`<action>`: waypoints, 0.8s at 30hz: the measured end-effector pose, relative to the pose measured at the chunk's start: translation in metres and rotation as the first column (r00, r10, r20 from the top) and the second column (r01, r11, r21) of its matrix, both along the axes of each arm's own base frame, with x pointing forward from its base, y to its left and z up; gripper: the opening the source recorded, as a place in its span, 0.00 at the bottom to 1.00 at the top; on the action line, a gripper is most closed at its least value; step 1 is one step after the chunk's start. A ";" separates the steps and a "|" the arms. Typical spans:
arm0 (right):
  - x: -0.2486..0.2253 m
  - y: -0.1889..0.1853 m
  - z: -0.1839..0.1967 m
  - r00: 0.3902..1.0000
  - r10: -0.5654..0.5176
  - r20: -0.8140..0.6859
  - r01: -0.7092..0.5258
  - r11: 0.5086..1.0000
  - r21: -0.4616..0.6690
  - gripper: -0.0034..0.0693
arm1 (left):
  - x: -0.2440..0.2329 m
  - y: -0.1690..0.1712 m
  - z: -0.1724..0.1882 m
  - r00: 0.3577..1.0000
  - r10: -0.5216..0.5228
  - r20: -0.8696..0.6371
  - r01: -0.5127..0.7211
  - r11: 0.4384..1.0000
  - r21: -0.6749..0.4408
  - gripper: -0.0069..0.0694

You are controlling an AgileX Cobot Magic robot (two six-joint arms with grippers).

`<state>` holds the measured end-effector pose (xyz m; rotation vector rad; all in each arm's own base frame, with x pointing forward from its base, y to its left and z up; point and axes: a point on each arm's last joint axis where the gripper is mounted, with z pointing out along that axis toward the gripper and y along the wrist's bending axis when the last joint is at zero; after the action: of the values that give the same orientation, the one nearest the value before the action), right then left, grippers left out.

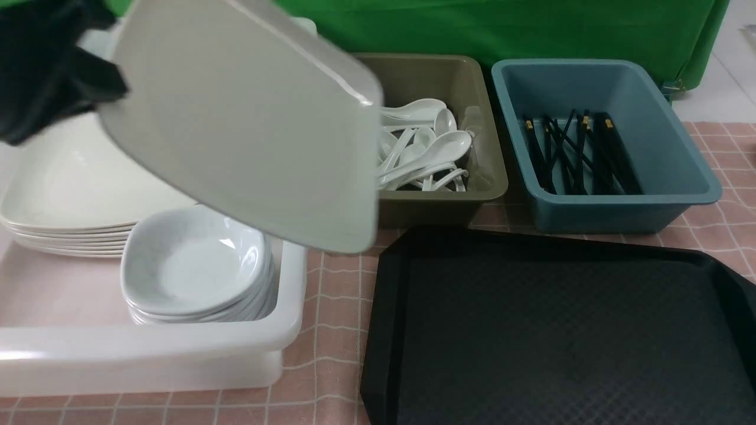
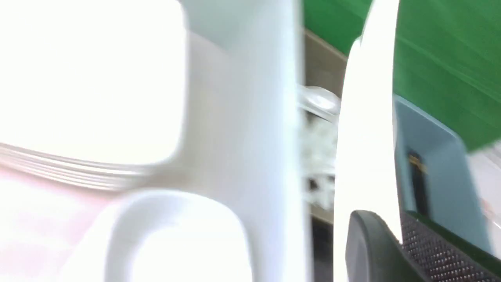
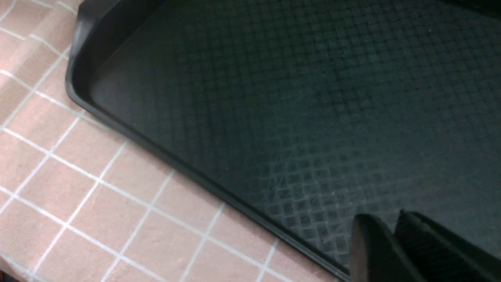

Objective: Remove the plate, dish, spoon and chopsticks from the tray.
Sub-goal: Use the left arm to put the plate into the large storage box on the left

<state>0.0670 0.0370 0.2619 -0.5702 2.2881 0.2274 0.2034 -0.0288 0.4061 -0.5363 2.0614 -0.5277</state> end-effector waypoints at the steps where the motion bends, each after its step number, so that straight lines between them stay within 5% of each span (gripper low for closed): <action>1: 0.000 0.000 0.000 1.000 0.000 0.000 0.000 1.000 0.000 0.26 | 0.002 0.009 0.003 1.000 0.021 0.006 -0.021 1.000 -0.003 0.12; 13: 0.000 0.000 0.000 1.000 0.000 0.001 0.000 1.000 0.002 0.26 | 0.049 0.136 -0.020 0.970 0.236 0.057 -0.217 0.948 -0.232 0.12; 24: 0.001 0.001 0.002 1.000 0.005 0.022 -0.005 1.000 0.016 0.26 | 0.095 0.174 -0.096 0.972 0.197 -0.129 -0.218 0.958 -0.185 0.12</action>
<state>0.0682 0.0383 0.2636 -0.5672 2.2622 0.2410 0.2988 0.1451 0.3102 -0.9072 2.0353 -0.5923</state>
